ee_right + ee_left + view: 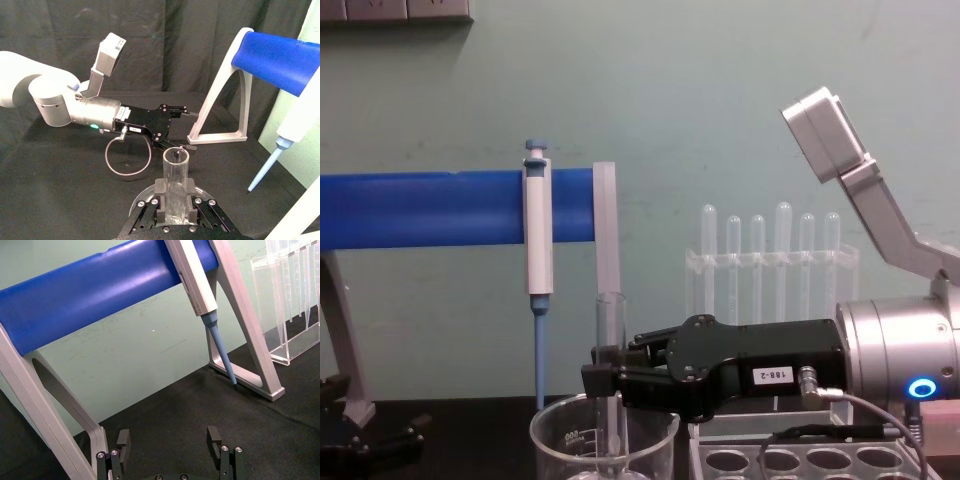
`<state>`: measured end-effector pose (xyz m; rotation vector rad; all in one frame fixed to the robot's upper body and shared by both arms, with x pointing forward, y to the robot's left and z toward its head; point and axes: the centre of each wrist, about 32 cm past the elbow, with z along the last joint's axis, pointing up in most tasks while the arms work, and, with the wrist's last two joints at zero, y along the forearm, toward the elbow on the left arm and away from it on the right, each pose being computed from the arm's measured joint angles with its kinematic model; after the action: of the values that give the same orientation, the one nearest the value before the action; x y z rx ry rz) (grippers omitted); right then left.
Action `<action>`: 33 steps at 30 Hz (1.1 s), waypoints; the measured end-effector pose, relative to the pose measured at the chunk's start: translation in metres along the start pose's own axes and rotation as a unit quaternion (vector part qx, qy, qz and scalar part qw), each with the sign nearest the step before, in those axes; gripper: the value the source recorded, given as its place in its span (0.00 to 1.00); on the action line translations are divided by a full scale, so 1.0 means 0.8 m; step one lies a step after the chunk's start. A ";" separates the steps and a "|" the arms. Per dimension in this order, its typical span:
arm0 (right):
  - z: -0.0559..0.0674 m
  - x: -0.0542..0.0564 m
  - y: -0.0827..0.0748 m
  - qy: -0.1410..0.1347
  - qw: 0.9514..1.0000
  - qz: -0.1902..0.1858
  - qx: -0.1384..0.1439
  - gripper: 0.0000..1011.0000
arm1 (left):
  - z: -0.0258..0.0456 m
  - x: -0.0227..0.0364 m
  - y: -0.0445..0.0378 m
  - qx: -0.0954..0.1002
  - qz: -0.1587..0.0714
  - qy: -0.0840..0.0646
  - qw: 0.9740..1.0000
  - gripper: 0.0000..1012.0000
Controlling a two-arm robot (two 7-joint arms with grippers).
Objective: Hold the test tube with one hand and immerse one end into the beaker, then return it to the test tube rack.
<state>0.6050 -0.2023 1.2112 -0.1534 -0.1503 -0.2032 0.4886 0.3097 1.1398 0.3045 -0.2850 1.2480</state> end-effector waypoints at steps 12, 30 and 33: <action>0.000 0.000 0.000 0.000 1.000 0.000 0.000 0.22 | 0.0000 0.0000 0.000 0.000 0.000 0.000 1.000 0.99; 0.000 0.000 0.000 0.000 1.000 0.000 0.000 0.22 | 0.0000 0.0000 0.000 0.000 0.000 0.000 1.000 0.99; 0.000 0.000 0.000 0.000 1.000 0.000 0.000 0.22 | 0.0000 0.0000 0.000 0.000 0.000 0.000 1.000 0.99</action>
<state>0.6050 -0.2023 1.2112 -0.1535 -0.1502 -0.2033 0.4886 0.3097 1.1398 0.3045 -0.2851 1.2479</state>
